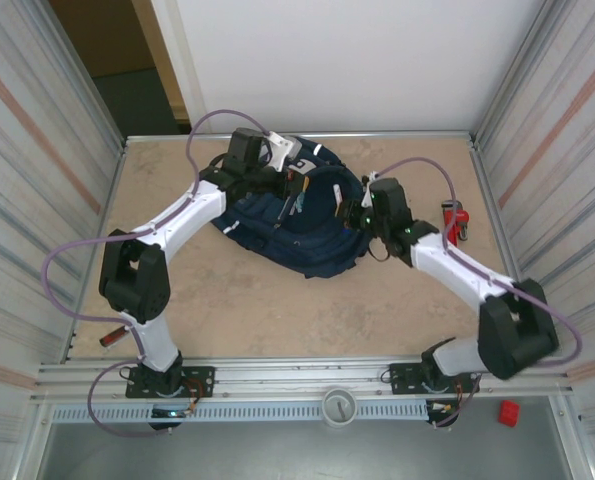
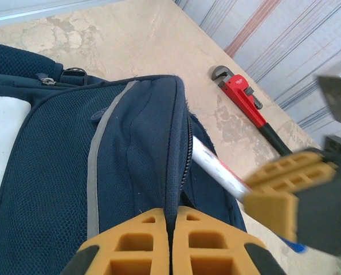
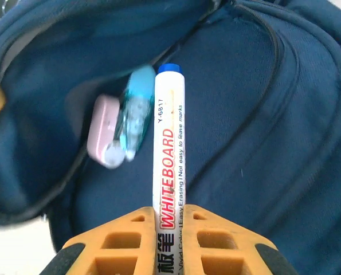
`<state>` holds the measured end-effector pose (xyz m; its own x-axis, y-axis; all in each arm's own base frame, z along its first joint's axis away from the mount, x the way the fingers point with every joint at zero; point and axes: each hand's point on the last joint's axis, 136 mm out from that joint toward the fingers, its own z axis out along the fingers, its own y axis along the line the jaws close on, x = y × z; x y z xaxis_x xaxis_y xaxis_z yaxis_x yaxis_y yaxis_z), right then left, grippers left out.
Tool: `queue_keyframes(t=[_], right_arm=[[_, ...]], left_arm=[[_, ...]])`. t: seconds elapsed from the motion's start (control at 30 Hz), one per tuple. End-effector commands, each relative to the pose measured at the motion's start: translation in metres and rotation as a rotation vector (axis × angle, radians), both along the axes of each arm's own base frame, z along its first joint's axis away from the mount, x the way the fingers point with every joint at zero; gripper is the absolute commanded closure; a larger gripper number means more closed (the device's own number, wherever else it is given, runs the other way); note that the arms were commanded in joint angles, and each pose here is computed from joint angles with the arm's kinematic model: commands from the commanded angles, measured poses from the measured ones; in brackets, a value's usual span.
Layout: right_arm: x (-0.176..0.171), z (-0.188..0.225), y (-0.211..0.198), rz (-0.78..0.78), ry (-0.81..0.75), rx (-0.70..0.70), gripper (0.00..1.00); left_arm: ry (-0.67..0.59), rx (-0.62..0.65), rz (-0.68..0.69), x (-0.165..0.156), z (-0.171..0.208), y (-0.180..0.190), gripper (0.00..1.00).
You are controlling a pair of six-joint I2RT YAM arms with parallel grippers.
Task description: Pack the student bag
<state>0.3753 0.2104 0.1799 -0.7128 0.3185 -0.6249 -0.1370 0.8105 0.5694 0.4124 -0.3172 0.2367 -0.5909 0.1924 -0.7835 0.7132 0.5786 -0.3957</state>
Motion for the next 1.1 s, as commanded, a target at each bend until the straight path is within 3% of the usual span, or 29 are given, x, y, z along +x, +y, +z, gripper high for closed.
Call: queue_keyframes(t=[0.0,0.13,0.23,0.33,0.5,0.63,0.7,0.83,0.93,1.07], right_arm=[[0.035,0.004,0.026,-0.016,0.052,0.154,0.96],[0.071,-0.011,0.058,0.02,0.119,0.226,0.8],[0.073,-0.012,0.058,0.047,0.134,0.262,0.64],[0.052,-0.007,0.039,0.064,0.107,0.243,0.54],[-0.01,-0.007,0.003,0.079,0.069,0.128,0.5],[-0.052,-0.009,-0.055,-0.041,0.015,-0.036,0.44],[-0.063,-0.009,-0.087,-0.135,-0.009,-0.082,0.36],[-0.07,-0.01,-0.124,-0.257,-0.015,-0.034,0.21],[-0.06,-0.004,-0.109,-0.195,-0.013,0.021,0.19],[-0.036,-0.003,-0.071,-0.077,0.02,0.027,0.15]], left_arm=[[-0.081,-0.058,-0.027,-0.009,0.037,-0.006,1.0],[-0.075,-0.047,-0.027,-0.011,0.033,-0.009,1.0],[-0.073,-0.045,-0.037,-0.014,0.032,-0.012,1.0],[-0.075,-0.039,-0.038,-0.015,0.031,-0.011,1.0],[-0.065,-0.037,-0.049,-0.02,0.023,-0.015,1.0],[-0.054,0.026,-0.068,-0.034,-0.008,-0.027,0.99],[-0.031,0.064,-0.086,-0.042,-0.027,-0.035,0.92],[-0.067,0.204,-0.149,-0.063,-0.041,-0.043,0.53],[-0.173,0.242,-0.118,-0.068,-0.026,-0.03,0.34],[-0.19,0.099,0.061,-0.052,-0.003,0.013,0.21]])
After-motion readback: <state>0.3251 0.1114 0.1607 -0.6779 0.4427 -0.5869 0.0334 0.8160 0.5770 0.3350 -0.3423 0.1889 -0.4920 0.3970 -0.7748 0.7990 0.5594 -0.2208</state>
